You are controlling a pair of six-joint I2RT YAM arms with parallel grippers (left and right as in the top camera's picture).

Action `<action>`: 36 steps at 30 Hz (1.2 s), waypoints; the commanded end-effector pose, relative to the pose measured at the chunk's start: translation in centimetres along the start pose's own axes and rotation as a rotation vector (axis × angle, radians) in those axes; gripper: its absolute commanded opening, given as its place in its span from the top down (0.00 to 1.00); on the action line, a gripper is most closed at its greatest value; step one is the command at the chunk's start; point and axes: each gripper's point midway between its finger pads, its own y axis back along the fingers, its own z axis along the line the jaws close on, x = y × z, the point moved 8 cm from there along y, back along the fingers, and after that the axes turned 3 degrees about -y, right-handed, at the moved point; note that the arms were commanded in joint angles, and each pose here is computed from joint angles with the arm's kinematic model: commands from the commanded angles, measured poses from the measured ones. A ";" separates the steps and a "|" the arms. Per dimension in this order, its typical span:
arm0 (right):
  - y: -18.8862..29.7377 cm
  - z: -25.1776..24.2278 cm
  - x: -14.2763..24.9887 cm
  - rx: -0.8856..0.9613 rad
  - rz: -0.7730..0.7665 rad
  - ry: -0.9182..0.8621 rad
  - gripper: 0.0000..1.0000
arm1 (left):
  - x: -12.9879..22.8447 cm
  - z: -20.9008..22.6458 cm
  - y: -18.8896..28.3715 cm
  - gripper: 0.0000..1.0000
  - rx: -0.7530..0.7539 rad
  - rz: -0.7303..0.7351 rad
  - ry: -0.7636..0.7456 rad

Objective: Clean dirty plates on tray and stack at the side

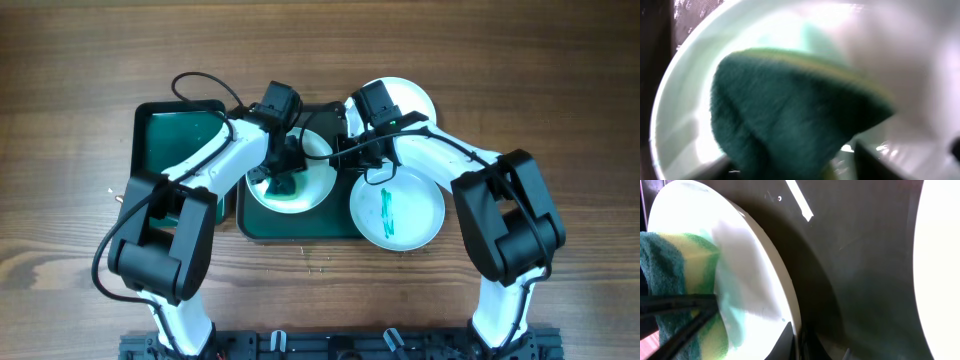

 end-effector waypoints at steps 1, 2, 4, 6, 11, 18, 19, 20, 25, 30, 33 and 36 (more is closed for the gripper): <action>-0.3 -0.2 0.2 -0.017 0.014 -0.004 0.96 | 0.1 1.1 -0.1 0.91 -0.084 0.008 -0.057; -0.3 -0.2 0.2 -0.018 0.014 -0.004 0.96 | 0.0 1.1 -0.1 0.96 -0.083 0.007 -0.056; -0.3 -0.2 0.2 -0.017 0.015 -0.005 0.96 | -0.1 1.0 -0.1 0.96 -0.079 0.000 -0.052; -0.3 -0.2 0.2 -0.017 0.015 -0.005 0.96 | -0.3 1.0 -0.1 0.96 -0.073 -0.011 -0.039; -0.3 -0.2 0.2 -0.014 0.014 -0.005 0.96 | -1.3 3.4 0.2 0.96 -0.088 -0.007 0.161; -0.3 -0.2 0.2 -0.015 0.013 -0.007 0.96 | 1.2 -0.3 0.5 0.96 0.230 0.208 0.015; -0.3 -0.2 0.2 -0.015 0.014 -0.007 0.95 | 1.4 -1.1 0.7 0.96 0.281 0.216 -0.010; -0.3 -0.2 0.2 -0.014 0.014 -0.008 0.96 | 1.4 -1.6 0.7 0.96 0.295 0.211 -0.012; -0.3 -0.2 0.2 -0.013 0.016 -0.009 0.96 | 0.1 -2.2 0.5 0.96 0.288 0.120 0.048; -0.3 -0.3 0.2 -0.013 0.016 -0.008 0.96 | -1.5 0.7 0.1 0.96 -0.008 -0.058 0.113; -0.3 -0.2 0.2 -0.013 0.016 -0.009 0.96 | -1.0 2.1 0.2 0.96 -0.139 -0.063 0.155; -0.3 -0.2 0.2 -0.013 0.016 -0.009 0.96 | 0.2 2.1 0.2 0.96 -0.124 0.023 0.149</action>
